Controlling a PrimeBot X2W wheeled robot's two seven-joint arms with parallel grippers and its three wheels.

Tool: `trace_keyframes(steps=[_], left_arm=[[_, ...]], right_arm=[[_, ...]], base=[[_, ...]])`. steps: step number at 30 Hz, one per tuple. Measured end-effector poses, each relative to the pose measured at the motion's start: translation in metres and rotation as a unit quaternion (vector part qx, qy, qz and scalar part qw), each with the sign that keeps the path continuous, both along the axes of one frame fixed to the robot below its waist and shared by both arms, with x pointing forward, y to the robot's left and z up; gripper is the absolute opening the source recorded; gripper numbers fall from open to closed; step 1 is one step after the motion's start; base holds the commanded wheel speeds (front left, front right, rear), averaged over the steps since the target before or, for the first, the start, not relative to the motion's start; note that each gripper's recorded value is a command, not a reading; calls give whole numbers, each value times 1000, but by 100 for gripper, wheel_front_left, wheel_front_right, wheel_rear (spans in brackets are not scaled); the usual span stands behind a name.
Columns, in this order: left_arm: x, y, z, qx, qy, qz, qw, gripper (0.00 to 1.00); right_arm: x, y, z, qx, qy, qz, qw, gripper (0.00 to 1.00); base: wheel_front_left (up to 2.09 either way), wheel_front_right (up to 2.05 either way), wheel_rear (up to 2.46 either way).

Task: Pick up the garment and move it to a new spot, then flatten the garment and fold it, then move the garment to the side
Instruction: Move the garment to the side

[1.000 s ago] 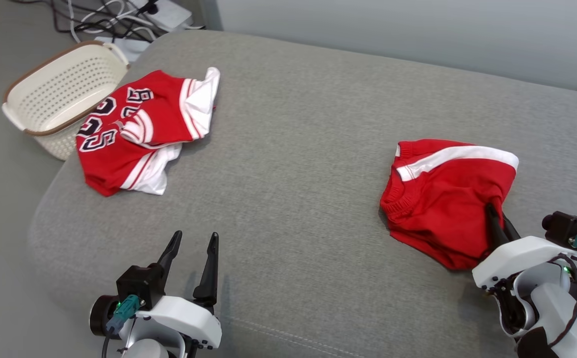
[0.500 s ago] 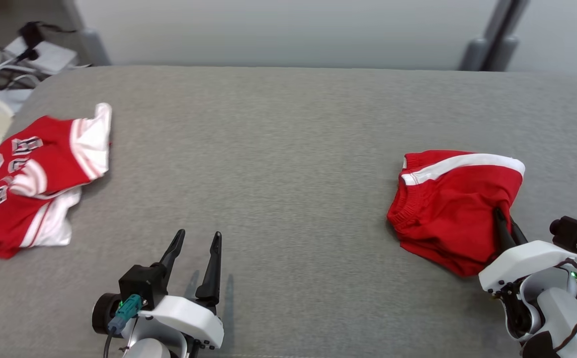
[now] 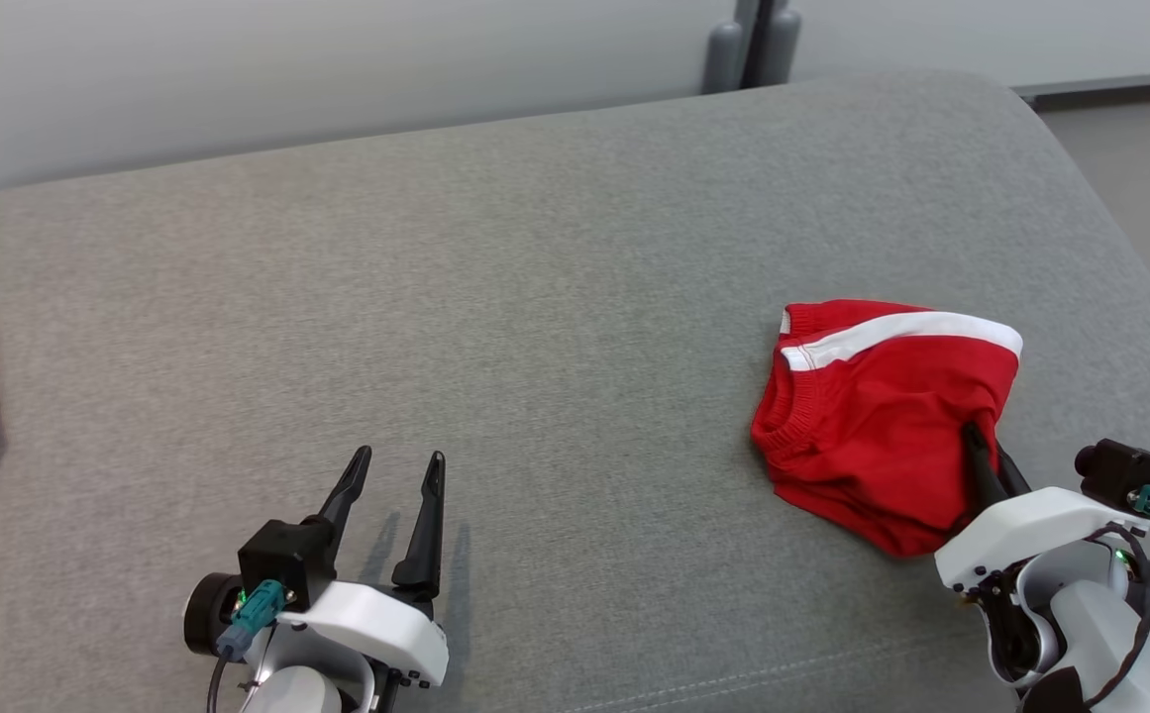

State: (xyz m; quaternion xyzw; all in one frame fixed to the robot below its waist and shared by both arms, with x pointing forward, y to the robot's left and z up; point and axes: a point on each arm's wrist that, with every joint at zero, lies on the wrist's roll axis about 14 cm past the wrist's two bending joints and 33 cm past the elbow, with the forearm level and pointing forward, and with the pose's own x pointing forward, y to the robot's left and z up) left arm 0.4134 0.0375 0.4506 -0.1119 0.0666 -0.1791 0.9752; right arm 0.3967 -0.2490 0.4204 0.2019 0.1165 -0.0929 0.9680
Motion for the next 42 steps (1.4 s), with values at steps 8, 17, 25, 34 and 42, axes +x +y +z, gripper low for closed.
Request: trace_keyframes(steps=[8,17,25,34,42], left_arm=[[10,-29,-6,-3,2,-39,999,100],[18,-53,-16,0,6,-76,997,100],[28,-52,-23,0,9,-78,997,100],[33,-26,-33,9,18,-49,999,100],[30,-6,-36,16,23,-26,999,100]], right_arm=[[-15,-18,-7,2,10,-33,999,0],[-25,-35,-16,0,24,-61,998,0],[3,-35,-10,-36,21,-34,999,0],[68,-42,31,-113,-22,17,993,0],[123,-14,79,-141,-84,67,984,0]], base=[[0,0,0],[0,0,0],[0,0,0],[0,0,0],[0,0,0]])
